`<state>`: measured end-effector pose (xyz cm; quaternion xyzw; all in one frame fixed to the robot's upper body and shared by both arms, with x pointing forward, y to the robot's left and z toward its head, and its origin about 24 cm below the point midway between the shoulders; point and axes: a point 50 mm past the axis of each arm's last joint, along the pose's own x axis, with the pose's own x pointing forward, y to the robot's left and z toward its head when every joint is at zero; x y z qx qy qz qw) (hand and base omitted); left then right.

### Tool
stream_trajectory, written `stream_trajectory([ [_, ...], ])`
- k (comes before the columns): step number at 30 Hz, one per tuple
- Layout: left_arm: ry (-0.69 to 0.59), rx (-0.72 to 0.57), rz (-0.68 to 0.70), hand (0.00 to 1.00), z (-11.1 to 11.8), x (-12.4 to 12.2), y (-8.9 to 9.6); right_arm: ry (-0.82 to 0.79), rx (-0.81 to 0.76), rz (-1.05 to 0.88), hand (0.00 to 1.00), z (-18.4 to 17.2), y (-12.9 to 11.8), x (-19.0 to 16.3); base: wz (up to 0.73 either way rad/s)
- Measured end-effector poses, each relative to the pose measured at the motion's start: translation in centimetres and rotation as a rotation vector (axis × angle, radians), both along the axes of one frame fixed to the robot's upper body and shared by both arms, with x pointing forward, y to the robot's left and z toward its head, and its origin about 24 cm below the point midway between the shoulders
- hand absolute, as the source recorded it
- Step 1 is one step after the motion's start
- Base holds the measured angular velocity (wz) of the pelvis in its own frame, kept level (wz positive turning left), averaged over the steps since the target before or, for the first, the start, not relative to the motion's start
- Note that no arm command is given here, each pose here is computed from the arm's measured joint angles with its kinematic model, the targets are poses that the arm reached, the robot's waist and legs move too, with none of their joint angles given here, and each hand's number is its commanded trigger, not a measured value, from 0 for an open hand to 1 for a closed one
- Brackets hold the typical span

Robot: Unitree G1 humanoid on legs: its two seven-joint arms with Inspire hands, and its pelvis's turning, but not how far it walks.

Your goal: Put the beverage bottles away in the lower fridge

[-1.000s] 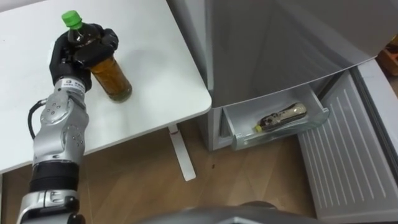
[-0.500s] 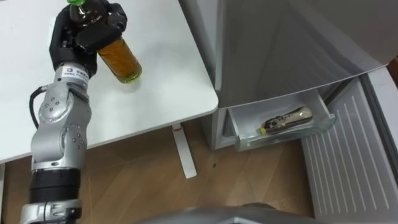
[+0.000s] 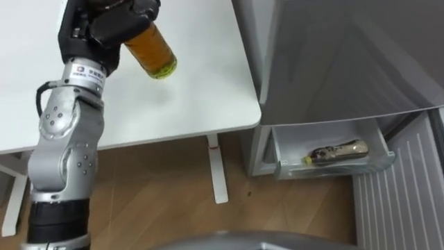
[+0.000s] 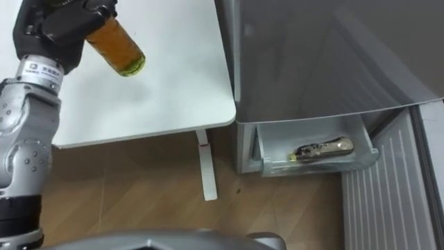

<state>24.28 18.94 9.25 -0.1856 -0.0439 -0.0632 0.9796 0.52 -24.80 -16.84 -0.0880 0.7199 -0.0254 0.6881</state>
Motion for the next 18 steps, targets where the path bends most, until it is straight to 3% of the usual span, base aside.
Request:
stream_trajectory([
  [7, 0.106, -0.144, -0.120, 1.00, -2.3, -1.6, -1.3, 0.004, -0.011, 0.080, 0.00, 0.0, 0.0, 0.8, 0.04],
  [13, 0.112, -0.344, -0.209, 1.00, -2.4, -1.9, -2.4, -0.012, -0.015, 0.120, 0.00, 0.0, 0.3, 1.8, 0.05],
  [18, 0.160, -0.373, -0.256, 1.00, -3.6, -2.1, -3.3, -0.032, -0.047, 0.129, 0.00, 0.0, 0.1, 2.5, 0.03],
])
